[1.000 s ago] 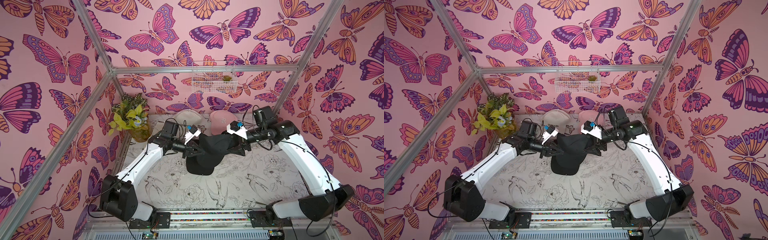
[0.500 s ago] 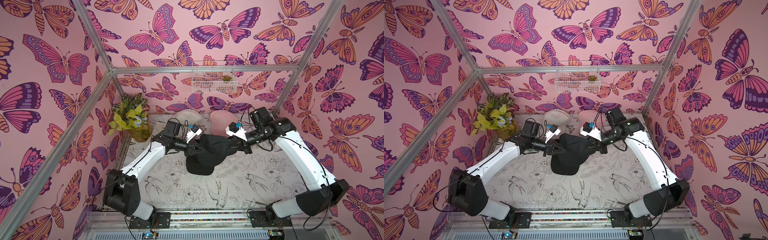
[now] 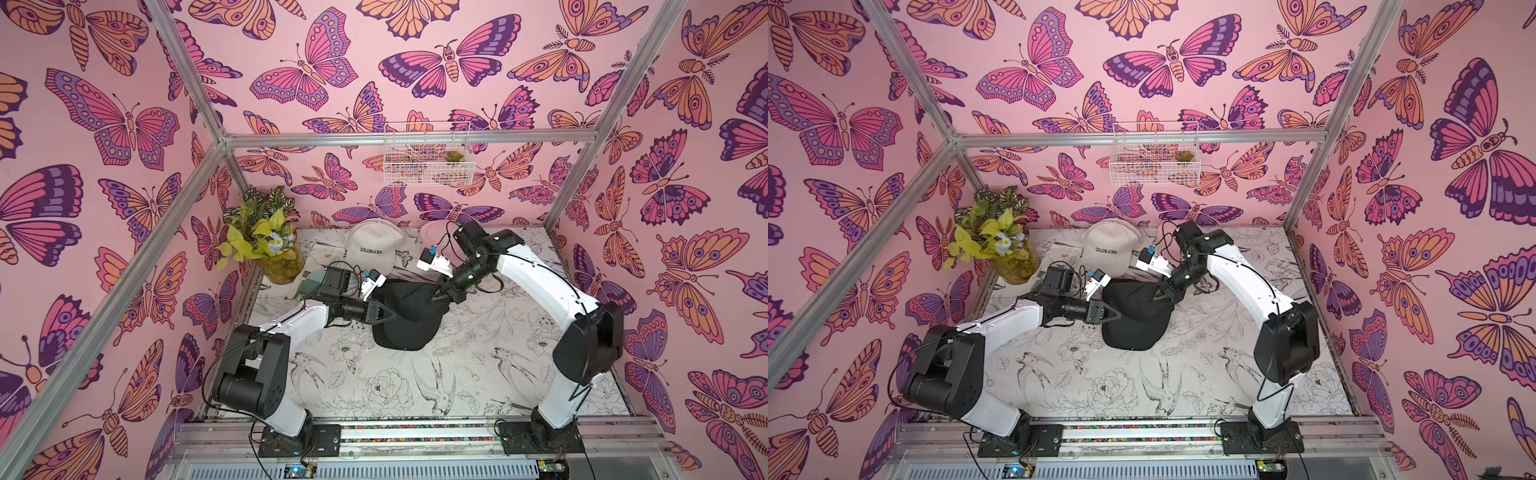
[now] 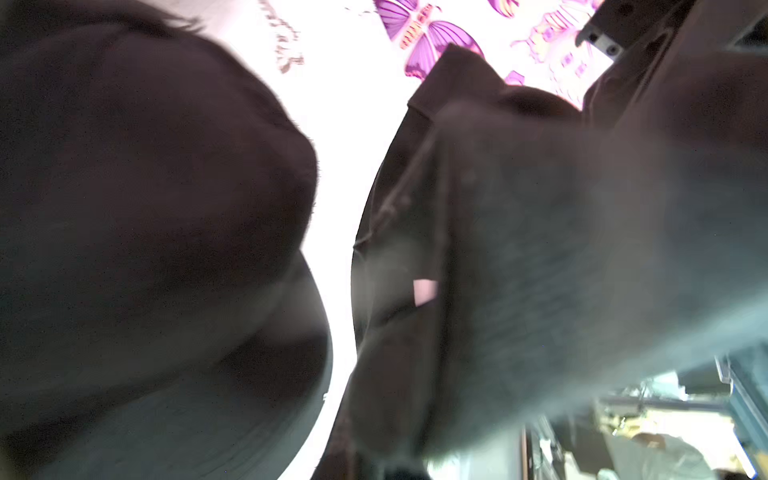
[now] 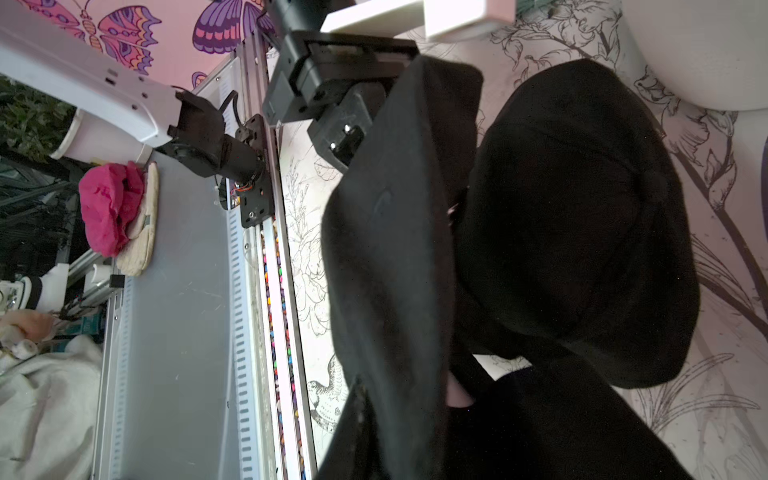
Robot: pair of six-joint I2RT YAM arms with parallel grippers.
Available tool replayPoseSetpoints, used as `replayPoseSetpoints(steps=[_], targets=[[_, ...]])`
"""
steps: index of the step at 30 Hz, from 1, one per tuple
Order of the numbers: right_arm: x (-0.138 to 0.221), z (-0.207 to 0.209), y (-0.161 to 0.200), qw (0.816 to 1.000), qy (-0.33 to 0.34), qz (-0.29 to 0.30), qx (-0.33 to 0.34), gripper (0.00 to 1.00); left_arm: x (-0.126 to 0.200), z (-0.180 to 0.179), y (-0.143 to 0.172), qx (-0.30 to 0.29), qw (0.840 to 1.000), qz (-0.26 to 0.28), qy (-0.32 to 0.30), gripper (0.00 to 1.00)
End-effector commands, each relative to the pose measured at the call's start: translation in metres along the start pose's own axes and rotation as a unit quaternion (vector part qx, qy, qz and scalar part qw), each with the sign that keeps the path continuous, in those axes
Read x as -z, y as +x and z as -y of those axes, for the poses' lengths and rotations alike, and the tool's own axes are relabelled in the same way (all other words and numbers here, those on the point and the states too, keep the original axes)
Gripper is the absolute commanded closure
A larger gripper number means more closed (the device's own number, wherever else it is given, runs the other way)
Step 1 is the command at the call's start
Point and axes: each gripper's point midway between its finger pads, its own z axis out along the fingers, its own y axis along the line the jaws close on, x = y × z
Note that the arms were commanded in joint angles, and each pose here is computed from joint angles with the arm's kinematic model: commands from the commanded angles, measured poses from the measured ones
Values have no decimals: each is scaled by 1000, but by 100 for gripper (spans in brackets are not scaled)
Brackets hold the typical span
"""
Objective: Stack the baseball caps by color
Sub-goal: Place the baseball cap on the baseball cap.
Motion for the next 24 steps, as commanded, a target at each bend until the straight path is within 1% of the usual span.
replayPoseSetpoints(steps=[1, 3, 5, 8, 10, 11, 13, 15, 18, 22, 24], targets=[[6, -11, -22, 999, -19, 19, -21, 100, -1, -39, 20, 62, 996, -11, -57, 98], [1, -6, -25, 999, -21, 12, -35, 100, -2, -44, 25, 72, 996, -16, -56, 97], [-2, -2, -28, 999, -24, 9, -43, 98, -2, -49, 29, 74, 995, -17, -63, 95], [-8, 8, -29, 998, -22, 4, -63, 93, 3, -57, 30, 78, 994, -13, -75, 90], [-14, 17, -30, 997, -12, 0, -80, 89, 5, -66, 32, 84, 992, -16, -91, 83], [-16, 23, -31, 996, -7, 1, -93, 89, 6, -72, 34, 91, 990, -17, -102, 78], [-21, 34, -40, 993, -2, 15, -121, 89, 7, -86, 36, 108, 985, -19, -133, 63], [-30, 39, -49, 990, -11, 27, -140, 90, 7, -95, 36, 119, 982, -17, -149, 54], [-45, 50, -45, 988, -1, 11, -152, 85, 8, -94, 34, 119, 981, -8, -153, 52], [-55, 62, -42, 988, 10, 3, -156, 84, 12, -89, 32, 113, 981, 1, -155, 52], [-58, 63, -45, 990, 8, 8, -141, 84, 11, -88, 35, 113, 982, -1, -150, 50]])
